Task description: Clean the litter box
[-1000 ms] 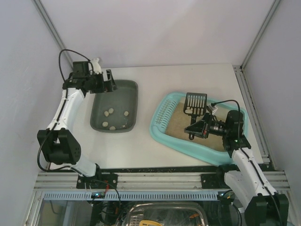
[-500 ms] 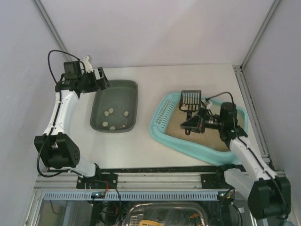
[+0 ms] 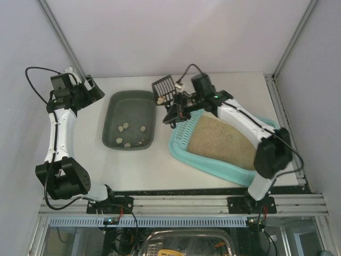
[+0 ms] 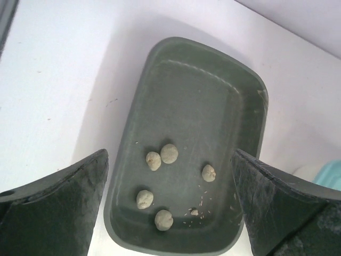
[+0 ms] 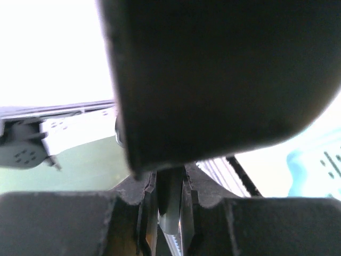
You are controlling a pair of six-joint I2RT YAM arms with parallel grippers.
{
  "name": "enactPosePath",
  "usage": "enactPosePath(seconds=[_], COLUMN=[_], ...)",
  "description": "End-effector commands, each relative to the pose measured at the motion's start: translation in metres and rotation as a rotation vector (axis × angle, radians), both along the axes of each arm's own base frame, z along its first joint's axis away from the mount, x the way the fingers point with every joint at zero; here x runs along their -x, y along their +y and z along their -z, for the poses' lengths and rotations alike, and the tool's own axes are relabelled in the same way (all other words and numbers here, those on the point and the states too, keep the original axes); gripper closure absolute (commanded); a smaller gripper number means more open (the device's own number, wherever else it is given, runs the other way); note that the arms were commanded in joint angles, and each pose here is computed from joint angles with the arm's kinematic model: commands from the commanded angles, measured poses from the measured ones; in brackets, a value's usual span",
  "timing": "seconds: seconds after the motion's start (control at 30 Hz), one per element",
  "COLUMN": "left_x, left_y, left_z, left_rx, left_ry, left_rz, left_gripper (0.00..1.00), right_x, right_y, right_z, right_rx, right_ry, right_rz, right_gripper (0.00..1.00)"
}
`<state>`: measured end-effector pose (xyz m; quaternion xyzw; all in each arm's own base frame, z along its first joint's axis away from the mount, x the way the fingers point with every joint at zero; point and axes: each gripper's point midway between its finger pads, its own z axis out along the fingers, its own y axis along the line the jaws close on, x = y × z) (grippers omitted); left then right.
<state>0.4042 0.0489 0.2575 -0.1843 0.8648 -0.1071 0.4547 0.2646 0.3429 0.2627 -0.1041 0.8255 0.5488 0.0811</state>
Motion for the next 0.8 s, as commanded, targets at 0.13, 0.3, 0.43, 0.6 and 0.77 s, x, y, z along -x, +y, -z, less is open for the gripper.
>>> enactPosePath(seconds=[0.13, 0.3, 0.43, 0.6, 0.77], left_x=[0.011, 0.017, 0.017, 0.014, 0.015], left_y=[0.043, 0.058, 0.064, 0.066, 0.07], left_z=[0.02, 0.037, 0.037, 0.04, 0.047], left_rx=[0.04, 0.002, -0.01, -0.008, -0.02], left_ry=[0.02, 0.062, 0.066, 0.076, 0.097], left_rz=[-0.136, -0.167, -0.177, -0.17, -0.163], left_gripper=[0.0, 0.0, 0.0, 0.0, 0.0], right_x=[-0.008, -0.02, -0.029, -0.037, -0.037], right_y=[0.036, 0.053, 0.07, 0.072, 0.07], right_z=[0.075, 0.098, 0.103, 0.116, 0.129], right_rx=[0.402, 0.644, 0.811, 1.008, 1.158], right_ry=[-0.151, -0.335, -0.532, -0.707, -0.841], right_rz=[-0.125, -0.13, -0.148, -0.115, -0.1], right_gripper=[1.0, 1.0, 1.0, 1.0, 1.0])
